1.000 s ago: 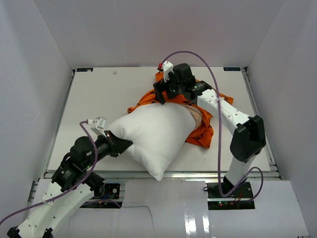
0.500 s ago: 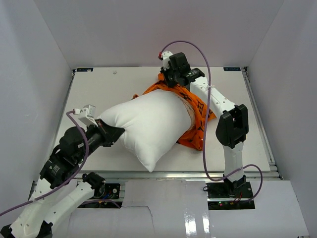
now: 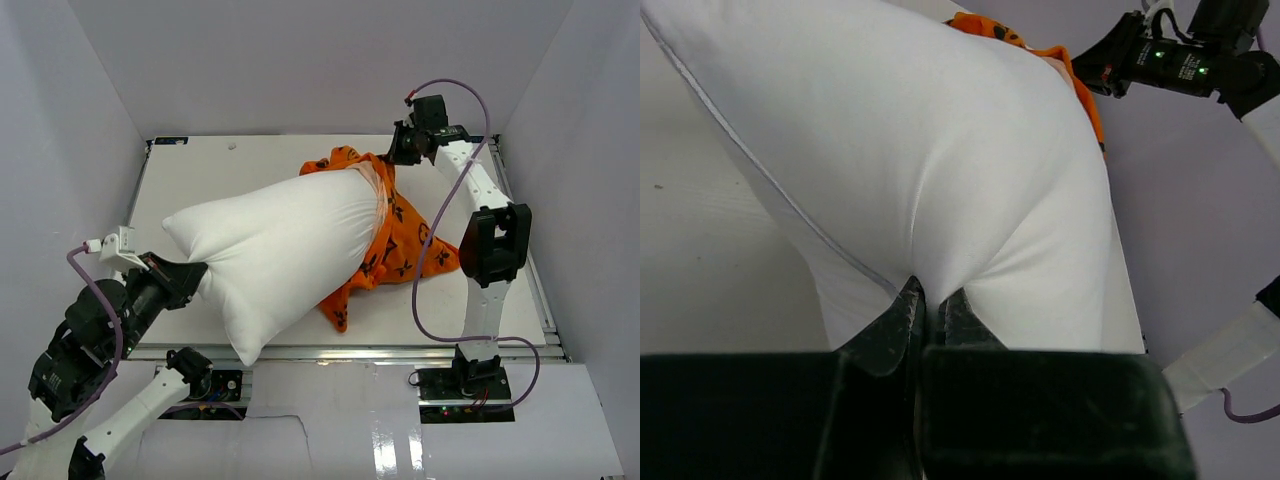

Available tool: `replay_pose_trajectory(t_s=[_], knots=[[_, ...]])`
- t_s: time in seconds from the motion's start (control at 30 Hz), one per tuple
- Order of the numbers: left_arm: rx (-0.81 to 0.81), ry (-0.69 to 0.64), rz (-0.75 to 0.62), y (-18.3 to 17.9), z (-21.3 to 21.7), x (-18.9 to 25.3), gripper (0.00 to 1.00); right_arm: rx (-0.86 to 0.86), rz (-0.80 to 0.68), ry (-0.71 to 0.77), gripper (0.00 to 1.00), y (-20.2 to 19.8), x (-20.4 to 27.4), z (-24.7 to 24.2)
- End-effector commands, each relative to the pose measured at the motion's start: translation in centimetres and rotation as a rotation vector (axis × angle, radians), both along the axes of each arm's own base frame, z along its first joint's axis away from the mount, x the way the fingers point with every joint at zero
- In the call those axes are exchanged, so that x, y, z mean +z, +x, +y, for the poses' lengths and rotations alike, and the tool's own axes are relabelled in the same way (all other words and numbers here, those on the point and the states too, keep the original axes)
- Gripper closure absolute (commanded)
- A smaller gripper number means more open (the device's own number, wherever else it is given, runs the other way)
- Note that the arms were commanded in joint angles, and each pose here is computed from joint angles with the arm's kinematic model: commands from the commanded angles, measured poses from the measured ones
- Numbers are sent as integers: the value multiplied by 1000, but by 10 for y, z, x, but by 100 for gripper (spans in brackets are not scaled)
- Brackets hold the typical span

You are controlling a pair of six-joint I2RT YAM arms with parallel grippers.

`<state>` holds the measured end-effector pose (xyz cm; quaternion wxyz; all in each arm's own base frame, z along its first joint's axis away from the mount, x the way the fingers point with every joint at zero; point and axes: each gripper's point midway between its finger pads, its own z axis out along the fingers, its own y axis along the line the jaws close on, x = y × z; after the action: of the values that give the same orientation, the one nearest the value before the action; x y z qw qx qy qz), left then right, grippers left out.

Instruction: Remove the pillowcase from the pillow

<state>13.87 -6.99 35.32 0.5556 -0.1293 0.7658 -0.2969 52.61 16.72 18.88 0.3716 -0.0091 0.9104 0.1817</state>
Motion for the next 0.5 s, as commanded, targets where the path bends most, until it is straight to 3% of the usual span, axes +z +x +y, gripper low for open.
replay_pose_trajectory(t_s=[0.0,0.07,0.13,0.17,0.2,0.27,0.3,0.37,0.47], knots=[[224,-121,-147,-13,53,25,100,-348,-170,-132,92,60,7,-128],[204,-106,-108,-6,44,8,100,-259,-203,-57,92,59,17,-107],[188,-116,-86,-3,37,-1,100,-112,-269,45,77,54,44,-74],[166,-129,-77,-4,32,-5,100,-63,-281,64,67,49,54,-57],[152,-137,-63,-3,28,-17,100,-42,-303,60,48,43,68,-51],[123,-164,-81,-1,20,-20,100,22,-341,78,31,33,92,-30],[98,-158,-64,1,12,-33,100,43,-358,90,11,24,108,-24],[83,-155,-53,6,6,-40,100,88,-386,101,2,11,133,-10],[57,-154,-13,14,-7,-54,100,157,-408,145,1,-34,163,-1]])
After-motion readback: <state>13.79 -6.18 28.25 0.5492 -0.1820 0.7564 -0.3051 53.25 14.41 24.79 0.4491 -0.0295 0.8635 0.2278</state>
